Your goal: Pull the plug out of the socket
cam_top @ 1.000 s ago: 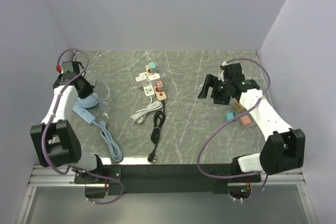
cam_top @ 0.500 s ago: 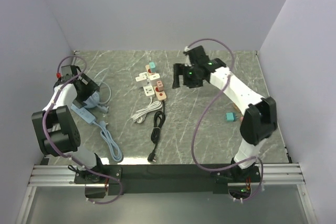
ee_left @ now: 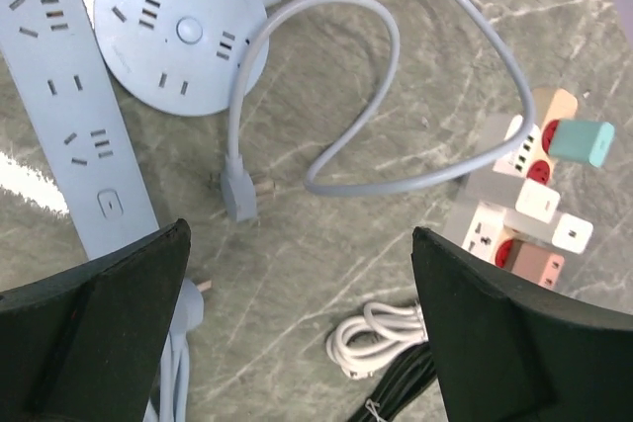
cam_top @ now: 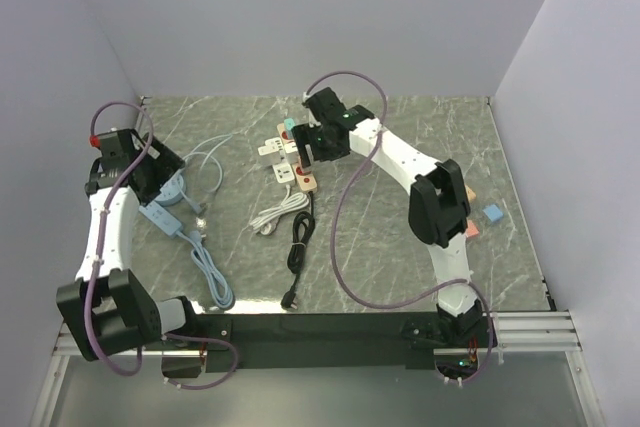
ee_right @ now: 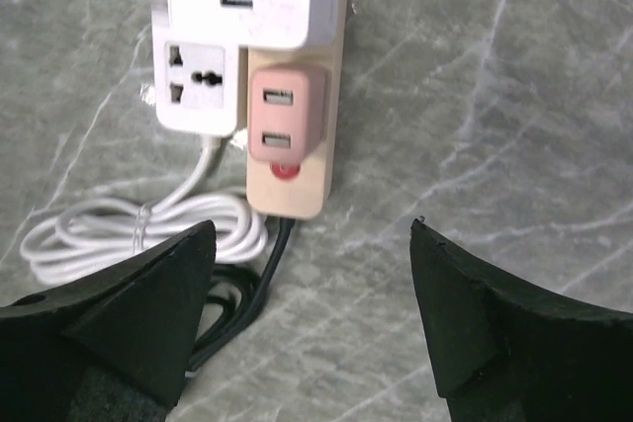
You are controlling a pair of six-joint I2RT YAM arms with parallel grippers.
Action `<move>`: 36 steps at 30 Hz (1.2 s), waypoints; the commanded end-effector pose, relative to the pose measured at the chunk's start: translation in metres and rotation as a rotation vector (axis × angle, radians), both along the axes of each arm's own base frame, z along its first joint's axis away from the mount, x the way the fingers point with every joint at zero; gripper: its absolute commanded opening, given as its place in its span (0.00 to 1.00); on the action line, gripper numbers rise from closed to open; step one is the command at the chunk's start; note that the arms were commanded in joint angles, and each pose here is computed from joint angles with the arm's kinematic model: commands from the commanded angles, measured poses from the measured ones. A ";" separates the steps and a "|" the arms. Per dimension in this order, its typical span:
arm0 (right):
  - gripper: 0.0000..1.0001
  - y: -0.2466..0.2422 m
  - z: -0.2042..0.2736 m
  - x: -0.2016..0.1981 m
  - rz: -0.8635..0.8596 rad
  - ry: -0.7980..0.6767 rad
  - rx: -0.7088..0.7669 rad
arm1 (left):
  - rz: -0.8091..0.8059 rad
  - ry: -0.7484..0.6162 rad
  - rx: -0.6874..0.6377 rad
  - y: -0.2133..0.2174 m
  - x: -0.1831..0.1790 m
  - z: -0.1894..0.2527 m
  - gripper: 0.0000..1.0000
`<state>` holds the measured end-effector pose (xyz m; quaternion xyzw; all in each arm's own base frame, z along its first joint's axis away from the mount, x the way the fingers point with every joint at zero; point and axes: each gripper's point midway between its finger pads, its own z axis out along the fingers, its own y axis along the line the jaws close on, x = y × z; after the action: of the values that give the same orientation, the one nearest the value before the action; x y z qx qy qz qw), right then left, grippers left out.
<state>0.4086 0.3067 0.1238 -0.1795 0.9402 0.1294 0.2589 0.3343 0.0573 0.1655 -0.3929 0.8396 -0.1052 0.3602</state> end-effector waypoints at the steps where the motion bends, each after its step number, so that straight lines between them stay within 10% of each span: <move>1: 0.85 0.013 0.007 0.015 0.016 -0.062 -0.017 | -0.010 -0.011 -0.020 -0.008 -0.014 0.008 0.99; 16: 0.65 0.039 -0.041 0.040 0.005 -0.047 -0.048 | -0.052 -0.058 -0.075 -0.028 -0.034 0.013 1.00; 28: 0.02 0.023 -0.054 0.032 -0.065 -0.038 -0.066 | -0.215 -0.154 -0.150 -0.064 -0.037 0.041 1.00; 36: 0.00 -0.011 -0.038 -0.020 -0.121 -0.014 -0.016 | -0.419 -0.237 -0.191 -0.112 -0.029 0.063 0.99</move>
<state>0.4129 0.3150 0.0603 -0.1457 0.9448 0.1064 0.2736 0.2970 -0.0327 0.1988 -0.2903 0.8490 -0.2638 0.3540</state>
